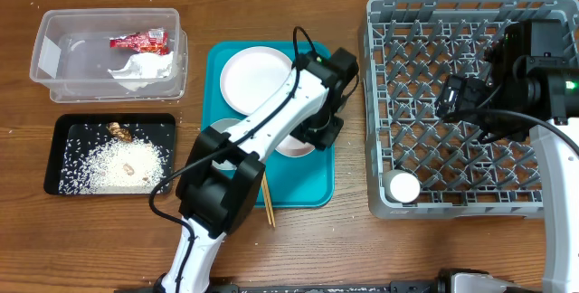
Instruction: Sort waste into correct bins and load items into the dishwasher
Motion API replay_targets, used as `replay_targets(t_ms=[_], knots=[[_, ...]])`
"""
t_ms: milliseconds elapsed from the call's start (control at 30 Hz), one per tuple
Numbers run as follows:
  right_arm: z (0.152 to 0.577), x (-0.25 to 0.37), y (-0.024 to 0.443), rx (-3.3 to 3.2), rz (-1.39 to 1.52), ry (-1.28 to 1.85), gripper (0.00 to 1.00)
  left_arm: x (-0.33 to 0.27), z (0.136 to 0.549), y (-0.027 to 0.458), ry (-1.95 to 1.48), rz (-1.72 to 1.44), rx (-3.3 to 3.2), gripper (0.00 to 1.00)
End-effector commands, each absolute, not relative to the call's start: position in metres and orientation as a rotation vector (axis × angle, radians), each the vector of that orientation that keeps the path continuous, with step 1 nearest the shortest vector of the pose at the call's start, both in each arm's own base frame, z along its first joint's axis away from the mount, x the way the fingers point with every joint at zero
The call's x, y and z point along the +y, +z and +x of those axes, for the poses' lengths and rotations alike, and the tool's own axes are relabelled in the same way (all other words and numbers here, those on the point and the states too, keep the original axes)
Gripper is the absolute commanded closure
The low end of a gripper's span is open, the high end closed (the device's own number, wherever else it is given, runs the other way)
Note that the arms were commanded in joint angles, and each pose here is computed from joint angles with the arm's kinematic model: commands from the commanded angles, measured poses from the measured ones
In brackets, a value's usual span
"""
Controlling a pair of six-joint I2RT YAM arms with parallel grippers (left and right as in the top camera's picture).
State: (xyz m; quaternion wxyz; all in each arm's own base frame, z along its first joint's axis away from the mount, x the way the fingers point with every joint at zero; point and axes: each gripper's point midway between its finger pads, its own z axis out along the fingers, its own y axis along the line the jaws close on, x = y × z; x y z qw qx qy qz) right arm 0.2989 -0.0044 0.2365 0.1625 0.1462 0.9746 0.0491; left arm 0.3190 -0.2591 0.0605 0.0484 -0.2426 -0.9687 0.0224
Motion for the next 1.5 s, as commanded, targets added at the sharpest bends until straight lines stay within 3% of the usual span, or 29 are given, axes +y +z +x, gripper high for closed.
replay_targets(t_ms=[0,267,433,633,833,1067,1233,1467], knots=[[0.304,-0.004,0.246,2.747,0.408,0.155,0.00,-0.257,0.345,0.111,0.167,-0.691,-3.072,0.64],[0.316,0.045,0.250,2.716,0.271,0.451,0.00,-0.184,0.371,0.174,0.172,-0.281,-3.214,0.57],[0.330,0.106,0.235,2.716,0.108,0.548,0.01,-0.132,0.377,0.181,0.162,-0.045,-3.198,0.56],[0.340,0.166,0.203,2.766,0.037,0.518,0.06,-0.109,0.377,0.178,0.142,0.025,-3.174,0.58],[0.340,0.212,0.154,2.851,-0.020,0.449,0.23,-0.074,0.386,0.179,0.122,0.164,-3.182,0.57],[0.344,0.223,0.100,2.934,-0.010,0.295,0.46,-0.023,0.393,0.179,0.137,0.378,-3.166,0.56],[0.352,0.219,0.073,2.960,0.039,0.212,0.47,0.000,0.394,0.179,0.125,0.456,-3.164,0.52],[0.352,0.229,0.042,3.007,0.009,0.201,0.58,0.009,0.395,0.179,0.123,0.467,-3.165,0.51]])
